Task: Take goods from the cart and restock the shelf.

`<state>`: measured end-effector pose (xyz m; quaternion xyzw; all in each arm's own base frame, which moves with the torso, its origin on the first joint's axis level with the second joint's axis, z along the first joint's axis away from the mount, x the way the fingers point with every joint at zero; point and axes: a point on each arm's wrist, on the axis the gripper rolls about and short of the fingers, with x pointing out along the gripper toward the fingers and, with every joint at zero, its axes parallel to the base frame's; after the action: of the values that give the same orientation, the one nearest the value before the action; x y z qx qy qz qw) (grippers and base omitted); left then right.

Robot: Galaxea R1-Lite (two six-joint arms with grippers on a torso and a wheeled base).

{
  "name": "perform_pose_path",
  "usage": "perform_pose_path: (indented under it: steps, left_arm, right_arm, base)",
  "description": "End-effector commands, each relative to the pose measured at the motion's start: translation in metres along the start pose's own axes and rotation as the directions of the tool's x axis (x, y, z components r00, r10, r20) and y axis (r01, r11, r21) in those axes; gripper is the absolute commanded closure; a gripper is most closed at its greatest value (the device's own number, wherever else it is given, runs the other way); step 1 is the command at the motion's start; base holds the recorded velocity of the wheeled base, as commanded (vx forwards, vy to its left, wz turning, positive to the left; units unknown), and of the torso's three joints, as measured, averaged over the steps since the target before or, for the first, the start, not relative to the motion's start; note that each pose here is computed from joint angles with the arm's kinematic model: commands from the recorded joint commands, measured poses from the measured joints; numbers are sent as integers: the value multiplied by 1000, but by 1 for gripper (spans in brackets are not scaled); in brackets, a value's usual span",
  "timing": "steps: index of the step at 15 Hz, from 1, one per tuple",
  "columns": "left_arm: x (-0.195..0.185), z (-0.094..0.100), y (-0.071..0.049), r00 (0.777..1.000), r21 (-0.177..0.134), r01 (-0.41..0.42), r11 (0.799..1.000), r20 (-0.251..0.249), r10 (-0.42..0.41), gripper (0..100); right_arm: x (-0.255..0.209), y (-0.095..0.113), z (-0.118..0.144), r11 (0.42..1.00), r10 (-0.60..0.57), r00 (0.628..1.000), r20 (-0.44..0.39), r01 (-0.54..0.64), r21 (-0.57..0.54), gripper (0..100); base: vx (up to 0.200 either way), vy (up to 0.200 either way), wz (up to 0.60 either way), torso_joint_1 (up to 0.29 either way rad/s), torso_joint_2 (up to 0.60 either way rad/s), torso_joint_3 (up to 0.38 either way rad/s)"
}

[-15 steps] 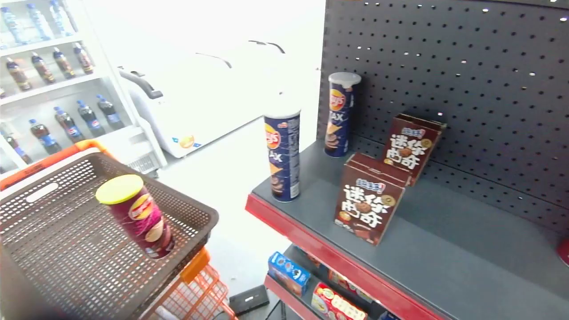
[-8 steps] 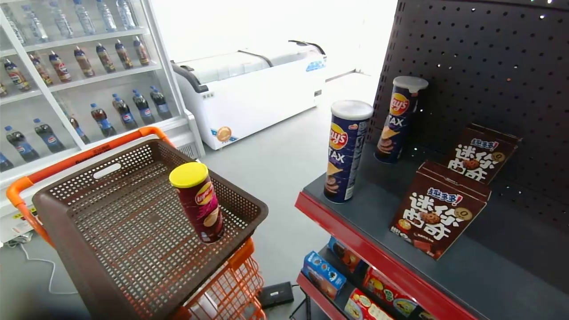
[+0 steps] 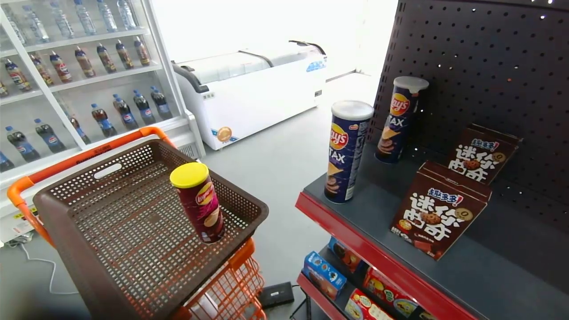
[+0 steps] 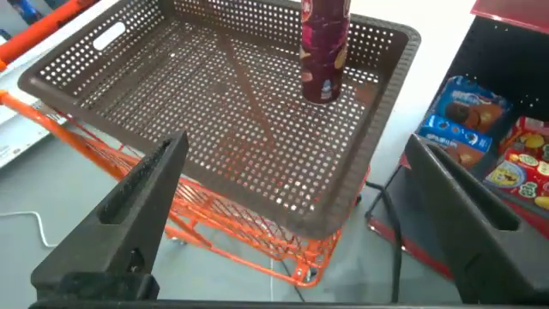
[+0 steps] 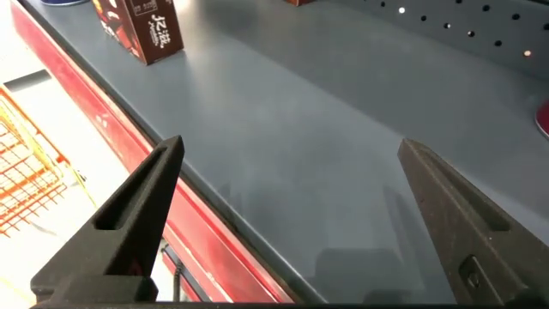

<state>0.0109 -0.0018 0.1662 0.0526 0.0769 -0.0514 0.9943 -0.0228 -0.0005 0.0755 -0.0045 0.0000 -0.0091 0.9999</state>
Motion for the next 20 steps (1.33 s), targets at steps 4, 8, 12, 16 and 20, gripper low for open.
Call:
perform_pose_path:
  steps: [4, 8, 12, 16, 20]
  left_arm:
    - [136, 51, 12, 974, -12, 38, 999, -224, -39, 0]
    - [194, 40, -8, 967, 3, 138, 990, -217, -134, 0]
    - [228, 25, -23, 958, 11, 173, 985, -236, -166, 0]
    - [255, 4, -29, 954, -17, 149, 989, -260, -148, 0]
    - [282, -13, -34, 966, -9, 120, 993, -228, -119, 0]
  right_arm:
    - [0, 0, 0, 1000, 0, 1000, 0, 0, 1, 0]
    - [0, 0, 0, 1000, 0, 1000, 0, 0, 0, 0]
    - [0, 0, 0, 1000, 0, 1000, 0, 0, 0, 0]
    - [0, 0, 0, 1000, 0, 1000, 0, 0, 0, 0]
    - [0, 0, 0, 1000, 0, 1000, 0, 0, 1, 0]
  base:
    - [0, 0, 0, 0, 0, 0]
    - [0, 0, 0, 0, 0, 0]
    - [0, 0, 0, 0, 0, 0]
    - [0, 0, 0, 0, 0, 0]
    - [0, 0, 0, 0, 0, 0]
